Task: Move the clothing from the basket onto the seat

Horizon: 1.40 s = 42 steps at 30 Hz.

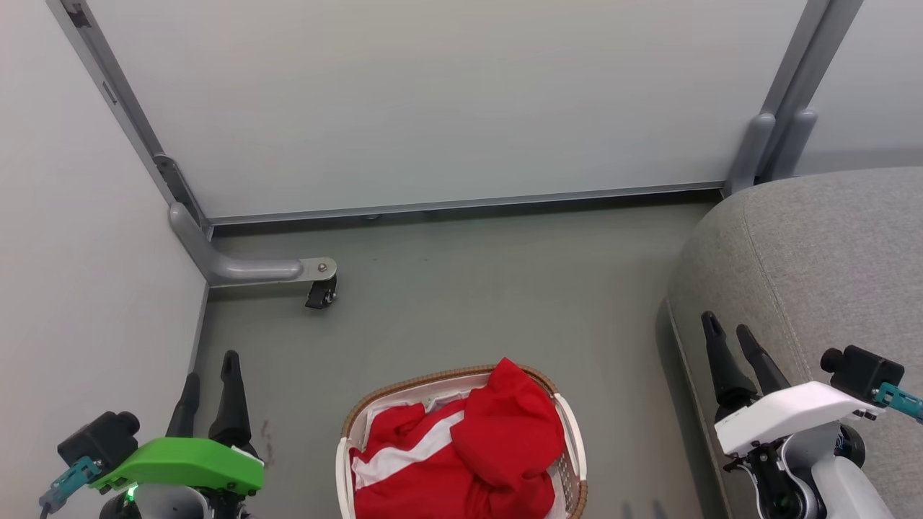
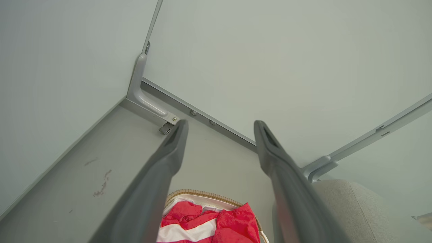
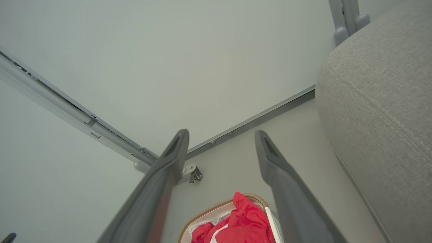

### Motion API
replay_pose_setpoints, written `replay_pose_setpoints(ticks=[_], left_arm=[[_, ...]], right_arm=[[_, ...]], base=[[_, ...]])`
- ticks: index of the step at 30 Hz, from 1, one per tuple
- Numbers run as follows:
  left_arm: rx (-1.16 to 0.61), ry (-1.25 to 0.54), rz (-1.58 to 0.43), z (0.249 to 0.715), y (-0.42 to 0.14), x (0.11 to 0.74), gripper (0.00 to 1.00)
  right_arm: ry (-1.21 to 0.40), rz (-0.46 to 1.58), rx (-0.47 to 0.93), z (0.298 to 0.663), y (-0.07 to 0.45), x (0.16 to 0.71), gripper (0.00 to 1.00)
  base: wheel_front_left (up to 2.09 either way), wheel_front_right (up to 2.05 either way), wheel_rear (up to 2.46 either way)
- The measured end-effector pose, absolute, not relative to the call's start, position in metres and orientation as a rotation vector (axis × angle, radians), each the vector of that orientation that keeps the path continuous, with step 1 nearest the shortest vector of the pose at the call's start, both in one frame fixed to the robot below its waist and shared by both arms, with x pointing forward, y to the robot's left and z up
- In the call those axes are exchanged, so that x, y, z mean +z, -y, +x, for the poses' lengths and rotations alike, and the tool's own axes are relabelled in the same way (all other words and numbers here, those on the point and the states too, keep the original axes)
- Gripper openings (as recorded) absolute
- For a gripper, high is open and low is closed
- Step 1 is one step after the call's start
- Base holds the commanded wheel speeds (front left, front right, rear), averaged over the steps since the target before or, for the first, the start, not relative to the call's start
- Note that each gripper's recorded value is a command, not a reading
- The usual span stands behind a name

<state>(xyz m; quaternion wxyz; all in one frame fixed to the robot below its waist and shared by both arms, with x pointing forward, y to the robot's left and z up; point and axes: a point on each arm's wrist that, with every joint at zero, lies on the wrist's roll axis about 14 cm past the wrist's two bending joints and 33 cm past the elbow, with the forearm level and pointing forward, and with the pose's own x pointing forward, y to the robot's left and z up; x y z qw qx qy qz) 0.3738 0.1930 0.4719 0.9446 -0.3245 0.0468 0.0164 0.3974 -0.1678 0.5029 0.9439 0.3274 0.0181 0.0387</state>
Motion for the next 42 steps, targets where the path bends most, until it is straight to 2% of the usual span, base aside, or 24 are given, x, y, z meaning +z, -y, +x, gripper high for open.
replay_pose_setpoints(ticks=[19, 42], left_arm=[[-0.035, -0.108, -0.395, 0.375, -0.182, 0.468, 1.0], [-0.064, -0.087, -0.208, 0.372, -0.178, 0.467, 1.0]], right_arm=[[-0.031, 0.406, 0.129, 0.4, 0.157, 0.499, 1.0], [-0.02, 0.195, 0.133, 0.398, 0.157, 0.491, 1.0]], base=[[0.0, 0.0, 0.0], [0.0, 0.0, 0.0]])
